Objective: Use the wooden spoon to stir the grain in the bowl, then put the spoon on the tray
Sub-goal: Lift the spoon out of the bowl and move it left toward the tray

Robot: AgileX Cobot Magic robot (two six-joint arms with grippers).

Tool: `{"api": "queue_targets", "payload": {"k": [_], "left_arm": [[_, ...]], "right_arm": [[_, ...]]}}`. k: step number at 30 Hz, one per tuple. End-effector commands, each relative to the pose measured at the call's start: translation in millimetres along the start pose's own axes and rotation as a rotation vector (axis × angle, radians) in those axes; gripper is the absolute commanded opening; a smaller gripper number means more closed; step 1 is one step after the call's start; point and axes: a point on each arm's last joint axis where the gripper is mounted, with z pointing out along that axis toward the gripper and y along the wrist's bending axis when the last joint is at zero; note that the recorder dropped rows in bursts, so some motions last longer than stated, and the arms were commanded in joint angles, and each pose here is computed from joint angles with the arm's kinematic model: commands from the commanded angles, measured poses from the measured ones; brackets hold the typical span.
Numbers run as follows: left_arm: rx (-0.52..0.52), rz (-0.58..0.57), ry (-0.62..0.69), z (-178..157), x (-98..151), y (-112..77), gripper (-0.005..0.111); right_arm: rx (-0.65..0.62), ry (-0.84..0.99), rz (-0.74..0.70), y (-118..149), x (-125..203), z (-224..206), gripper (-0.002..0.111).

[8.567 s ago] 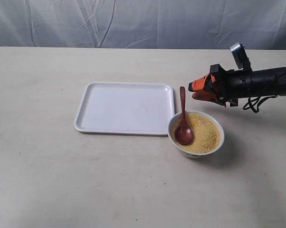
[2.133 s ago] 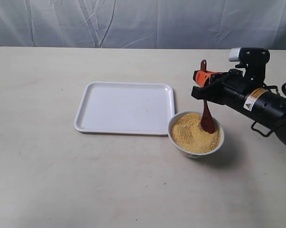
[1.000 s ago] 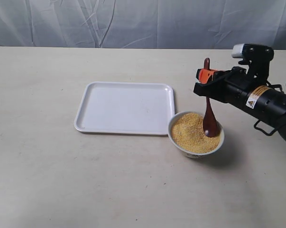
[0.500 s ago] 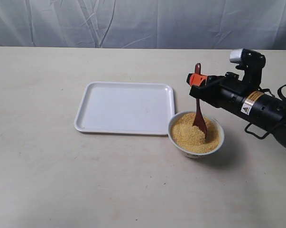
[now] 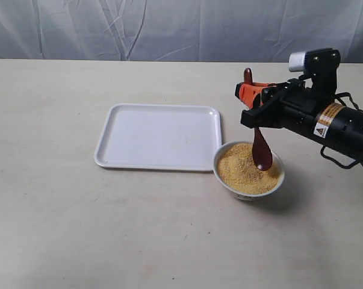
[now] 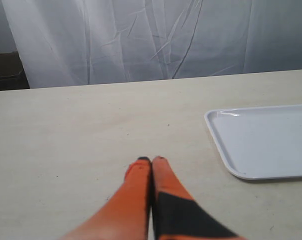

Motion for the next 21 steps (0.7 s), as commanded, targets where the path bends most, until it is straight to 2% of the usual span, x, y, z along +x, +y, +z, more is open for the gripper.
{"api": "queue_targets", "payload": {"k": [1,5,14,21], "left_arm": [[0.000,-0.003,-0.011,0,0,-0.1,0.000],[0.000,-0.003,-0.011,0,0,-0.1,0.000],[0.000,-0.003,-0.011,0,0,-0.1,0.000],[0.000,-0.003,-0.011,0,0,-0.1,0.000]], "right_arm": [[-0.025,-0.027,0.042,3,-4,-1,-0.001],[-0.062,-0.076,0.116,6,-8,-2,-0.001],[-0.113,-0.124,0.177,11,-15,-4,-0.001],[-0.082,-0.082,0.197,9,-33,0,-0.001]]}}
